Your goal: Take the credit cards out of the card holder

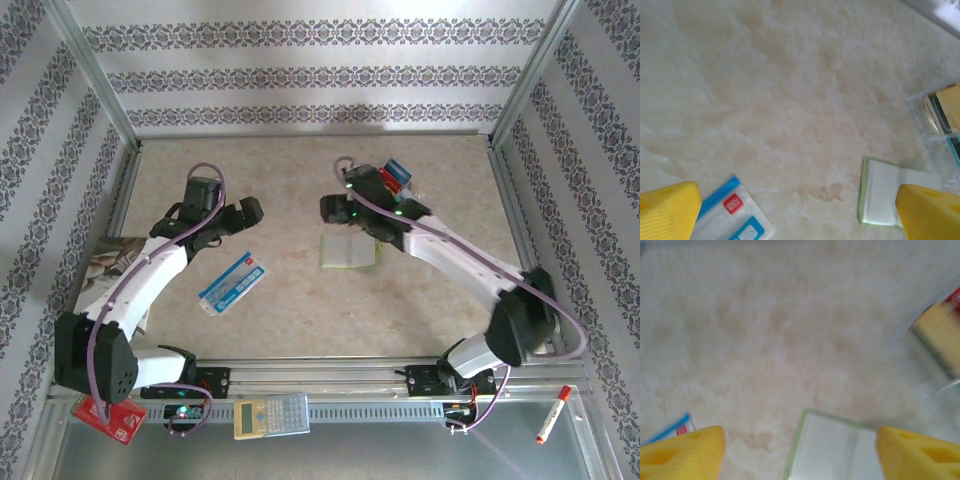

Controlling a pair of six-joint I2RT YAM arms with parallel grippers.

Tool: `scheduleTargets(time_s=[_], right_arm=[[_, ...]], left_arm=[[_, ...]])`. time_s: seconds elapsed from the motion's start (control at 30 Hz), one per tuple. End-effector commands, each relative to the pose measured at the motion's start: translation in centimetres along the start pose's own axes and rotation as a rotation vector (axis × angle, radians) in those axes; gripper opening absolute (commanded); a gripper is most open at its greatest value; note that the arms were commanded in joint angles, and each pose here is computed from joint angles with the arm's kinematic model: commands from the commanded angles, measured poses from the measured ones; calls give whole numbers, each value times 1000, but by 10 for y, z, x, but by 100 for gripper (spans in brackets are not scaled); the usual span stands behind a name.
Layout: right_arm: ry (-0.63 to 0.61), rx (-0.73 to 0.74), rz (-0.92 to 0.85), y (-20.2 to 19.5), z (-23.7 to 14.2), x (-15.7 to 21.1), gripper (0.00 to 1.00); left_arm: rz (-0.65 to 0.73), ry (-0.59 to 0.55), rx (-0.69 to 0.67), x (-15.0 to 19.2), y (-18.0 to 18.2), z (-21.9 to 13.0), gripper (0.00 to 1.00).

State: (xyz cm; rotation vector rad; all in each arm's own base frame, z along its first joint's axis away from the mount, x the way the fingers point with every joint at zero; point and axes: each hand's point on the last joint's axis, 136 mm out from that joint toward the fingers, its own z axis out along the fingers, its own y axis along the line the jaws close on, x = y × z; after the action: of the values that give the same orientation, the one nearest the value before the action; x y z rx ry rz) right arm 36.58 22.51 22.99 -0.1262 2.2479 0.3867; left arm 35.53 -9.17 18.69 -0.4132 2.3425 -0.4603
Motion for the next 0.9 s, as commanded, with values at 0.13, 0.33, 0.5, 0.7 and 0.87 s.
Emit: scheduleTargets(time_s=[0.13,0.33,0.5,0.7,0.87], right_arm=[[-366,303,-31,-97,-68,-51,98],[-458,499,42,-181,-90,-30,98],[-455,637,83,-233,-89,12,98],[-420,733,106,-273,-80,59,98],[-422,689,32,-274,-59,79,98]], left_arm=[[112,-240,-207,-33,43,-36,100],[144,-476,-384,-45,86,-54,100],[191,-666,-466,-39,117,-53,100],[308,-686,-504,-26,132,-40,100],[374,-599,-431,-16,135,-13,100]])
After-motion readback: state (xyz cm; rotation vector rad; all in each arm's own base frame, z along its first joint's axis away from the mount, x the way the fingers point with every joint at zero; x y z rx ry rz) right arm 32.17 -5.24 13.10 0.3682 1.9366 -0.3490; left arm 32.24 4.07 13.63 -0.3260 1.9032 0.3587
